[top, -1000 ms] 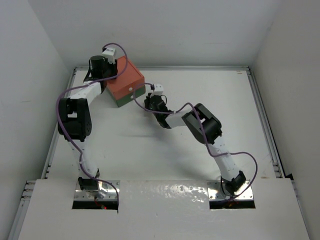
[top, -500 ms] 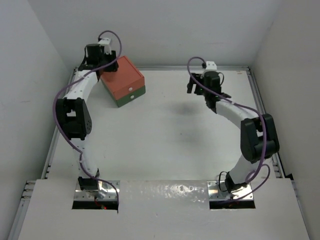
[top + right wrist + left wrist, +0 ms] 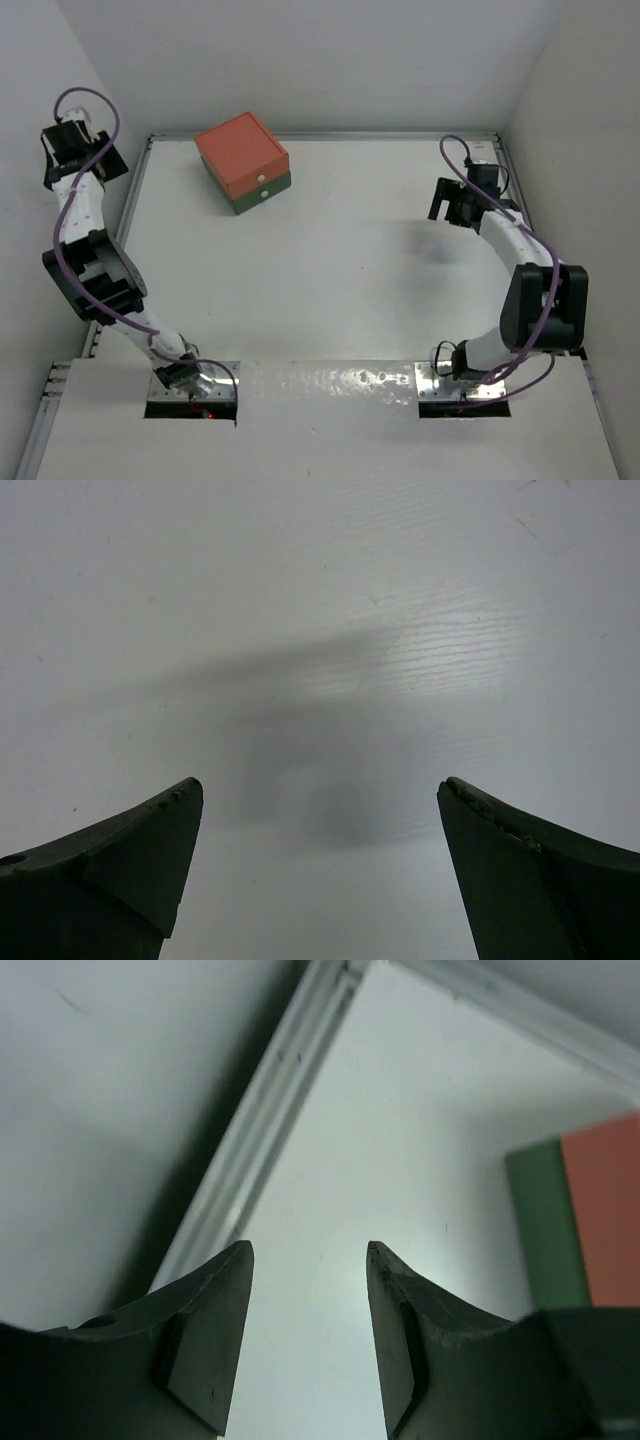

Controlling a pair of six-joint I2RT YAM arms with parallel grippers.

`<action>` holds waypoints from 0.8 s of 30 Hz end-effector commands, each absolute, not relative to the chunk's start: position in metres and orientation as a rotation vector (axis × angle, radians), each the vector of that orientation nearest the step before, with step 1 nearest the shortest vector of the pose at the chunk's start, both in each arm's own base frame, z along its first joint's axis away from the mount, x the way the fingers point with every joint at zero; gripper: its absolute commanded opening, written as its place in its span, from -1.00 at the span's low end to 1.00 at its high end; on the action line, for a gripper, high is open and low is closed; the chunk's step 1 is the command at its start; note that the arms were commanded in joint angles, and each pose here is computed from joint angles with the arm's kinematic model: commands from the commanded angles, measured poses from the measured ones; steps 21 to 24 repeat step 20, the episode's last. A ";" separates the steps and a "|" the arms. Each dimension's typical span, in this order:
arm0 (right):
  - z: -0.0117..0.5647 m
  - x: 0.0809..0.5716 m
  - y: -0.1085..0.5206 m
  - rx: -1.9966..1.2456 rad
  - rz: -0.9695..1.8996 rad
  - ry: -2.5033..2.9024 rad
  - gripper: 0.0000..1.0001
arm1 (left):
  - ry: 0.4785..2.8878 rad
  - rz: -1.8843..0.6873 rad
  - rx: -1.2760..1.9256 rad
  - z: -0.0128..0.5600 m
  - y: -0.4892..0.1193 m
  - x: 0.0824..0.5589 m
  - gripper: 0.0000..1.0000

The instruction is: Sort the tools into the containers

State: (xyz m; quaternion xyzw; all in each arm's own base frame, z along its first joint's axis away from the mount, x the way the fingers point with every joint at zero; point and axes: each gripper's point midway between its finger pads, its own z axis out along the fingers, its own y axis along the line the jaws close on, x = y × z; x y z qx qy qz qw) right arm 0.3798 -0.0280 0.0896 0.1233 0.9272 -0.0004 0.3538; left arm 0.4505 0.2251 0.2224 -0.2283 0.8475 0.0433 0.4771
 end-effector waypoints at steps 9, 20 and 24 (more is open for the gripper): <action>0.105 0.356 -0.020 0.253 0.016 2.350 0.98 | 2.226 0.166 -0.431 0.170 0.190 0.411 -0.07; 0.142 0.359 -0.014 0.205 0.065 2.109 0.96 | 2.271 0.136 -0.421 0.150 0.183 0.405 -0.07; 0.142 0.359 -0.014 0.205 0.065 2.109 0.96 | 2.271 0.136 -0.421 0.150 0.183 0.405 -0.07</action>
